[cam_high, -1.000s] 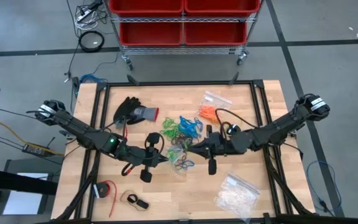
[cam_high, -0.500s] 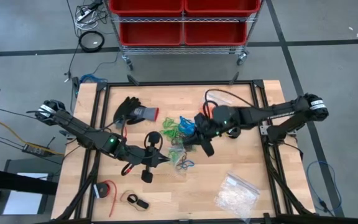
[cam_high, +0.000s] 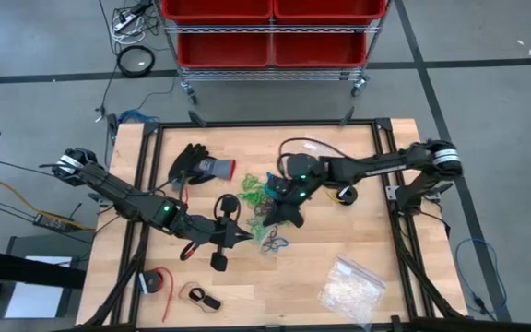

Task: Sort rubber bands
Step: Put the green rubber band into the transparent zip bag

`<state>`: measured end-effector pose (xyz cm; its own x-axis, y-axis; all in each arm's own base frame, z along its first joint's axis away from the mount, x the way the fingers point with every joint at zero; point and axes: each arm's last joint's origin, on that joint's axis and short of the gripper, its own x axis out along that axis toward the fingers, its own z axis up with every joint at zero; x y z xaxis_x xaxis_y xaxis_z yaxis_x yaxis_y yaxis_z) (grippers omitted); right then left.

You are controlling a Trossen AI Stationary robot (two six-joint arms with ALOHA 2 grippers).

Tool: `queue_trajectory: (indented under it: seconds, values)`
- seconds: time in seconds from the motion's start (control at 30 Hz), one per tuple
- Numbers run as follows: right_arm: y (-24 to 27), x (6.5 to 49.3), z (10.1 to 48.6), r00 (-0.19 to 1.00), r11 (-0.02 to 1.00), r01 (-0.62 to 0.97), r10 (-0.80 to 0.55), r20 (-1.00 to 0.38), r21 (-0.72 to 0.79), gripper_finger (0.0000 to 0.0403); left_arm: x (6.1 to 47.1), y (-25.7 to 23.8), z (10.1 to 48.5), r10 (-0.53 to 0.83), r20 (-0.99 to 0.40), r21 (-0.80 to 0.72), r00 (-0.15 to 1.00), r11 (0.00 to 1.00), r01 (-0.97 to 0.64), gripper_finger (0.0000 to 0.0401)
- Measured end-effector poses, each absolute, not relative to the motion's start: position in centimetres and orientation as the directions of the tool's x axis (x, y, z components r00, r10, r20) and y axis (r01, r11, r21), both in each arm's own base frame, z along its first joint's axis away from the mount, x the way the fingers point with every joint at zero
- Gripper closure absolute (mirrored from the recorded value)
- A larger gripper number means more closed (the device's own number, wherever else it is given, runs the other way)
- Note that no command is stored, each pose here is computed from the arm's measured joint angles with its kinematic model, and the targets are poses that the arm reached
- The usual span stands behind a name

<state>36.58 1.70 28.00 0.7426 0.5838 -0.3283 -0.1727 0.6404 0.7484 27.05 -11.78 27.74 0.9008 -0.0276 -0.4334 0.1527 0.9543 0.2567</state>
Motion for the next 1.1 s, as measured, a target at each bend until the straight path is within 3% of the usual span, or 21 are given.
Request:
queue_trajectory:
  seconds: [0.3, 0.7, 1.1]
  values:
    - [2.1, 40.1, 28.9, 0.64, 0.649, -0.218, 0.659, -0.395, 0.729, 0.0403, 27.2, -11.9, 28.1, -0.036, -0.396, 0.244, 0.918, 0.959, 0.143, 0.0386]
    - [3.5, 38.8, 28.3, 0.489, 0.693, -0.129, 0.666, -0.563, 0.709, 0.0403, 27.3, -11.9, 28.2, -0.037, -0.388, 0.242, 0.921, 0.96, 0.14, 0.0386]
    - [5.5, 38.3, 27.5, 0.496, 0.854, -0.182, 0.508, -0.704, 0.487, 0.039, 27.3, -11.9, 28.4, -0.04, -0.368, 0.235, 0.929, 0.963, 0.135, 0.0386]
